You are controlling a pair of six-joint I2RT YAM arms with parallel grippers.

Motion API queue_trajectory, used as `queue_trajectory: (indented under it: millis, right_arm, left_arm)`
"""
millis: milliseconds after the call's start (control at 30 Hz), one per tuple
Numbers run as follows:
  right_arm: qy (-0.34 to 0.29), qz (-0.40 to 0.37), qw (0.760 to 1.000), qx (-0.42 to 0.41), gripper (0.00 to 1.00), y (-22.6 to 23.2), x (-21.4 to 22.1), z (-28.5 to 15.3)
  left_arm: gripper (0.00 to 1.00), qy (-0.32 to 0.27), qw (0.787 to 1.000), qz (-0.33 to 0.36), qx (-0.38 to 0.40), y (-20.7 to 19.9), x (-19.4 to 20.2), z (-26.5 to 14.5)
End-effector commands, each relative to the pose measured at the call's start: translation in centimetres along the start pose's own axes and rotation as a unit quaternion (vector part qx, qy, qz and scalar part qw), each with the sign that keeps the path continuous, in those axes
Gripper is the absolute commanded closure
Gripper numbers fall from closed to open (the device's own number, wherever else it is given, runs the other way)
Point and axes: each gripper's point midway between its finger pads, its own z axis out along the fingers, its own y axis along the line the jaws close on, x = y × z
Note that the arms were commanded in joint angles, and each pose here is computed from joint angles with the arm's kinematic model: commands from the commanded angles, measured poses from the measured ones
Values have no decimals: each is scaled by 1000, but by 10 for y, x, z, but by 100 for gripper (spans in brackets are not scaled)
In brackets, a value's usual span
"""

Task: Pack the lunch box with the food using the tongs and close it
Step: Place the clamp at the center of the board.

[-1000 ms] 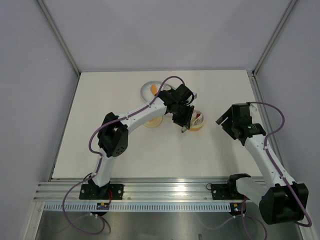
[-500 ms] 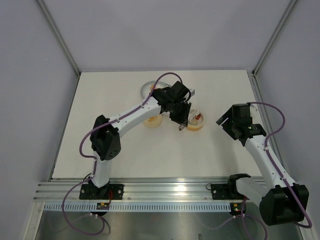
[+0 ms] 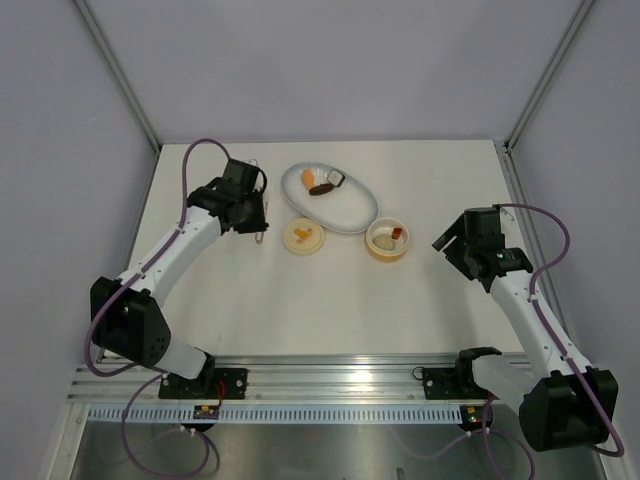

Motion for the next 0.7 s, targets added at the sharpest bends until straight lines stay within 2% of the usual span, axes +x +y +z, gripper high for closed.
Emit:
queue_trajectory:
  millis: [0,100,267,300,333,400,433,533,600,633,667]
  right_arm:
    - [-12,-5,1000,-14,24,7,-7,-1]
    - [-10,-8,1000,-15,24,8,-7,-2]
    - [-15,-12,1000,-12,24,4,-8,-5]
    - [-14,-11,1000,-12,24,3,-7,-5]
    - [-12,-12,1000,-13,24,3,-6,-4]
    - [-9,-12,1000,-13,24,2,-3,-4]
    - [-6,-12,1000,-11,24,0,-1,-2]
    - [-4,-11,1000,-13,24,0,1,0]
    - [-3,-12,1000,-16,24,2,2,0]
    - [-3,-11,1000,-17,24,2,1,0]
    - [-5,-10,1000,-19,24,3,0,-1]
  left_arm:
    - [96,-26,996,-54,-67,52,-5,17]
    - [93,-9,991,-90,-95,83,4,35]
    - [86,21,985,-130,-114,102,9,52]
    - [81,28,984,-132,-118,104,12,55]
    - [58,40,983,-134,-122,106,17,59]
    - [49,46,983,-134,-117,105,20,62]
    - [38,41,984,-134,-111,103,19,61]
    - [20,31,985,-129,-108,102,15,51]
    - [18,15,985,-114,-132,105,9,43]
    - [11,7,984,-96,-150,105,3,34]
    - [10,-11,982,-61,-181,100,-3,28]
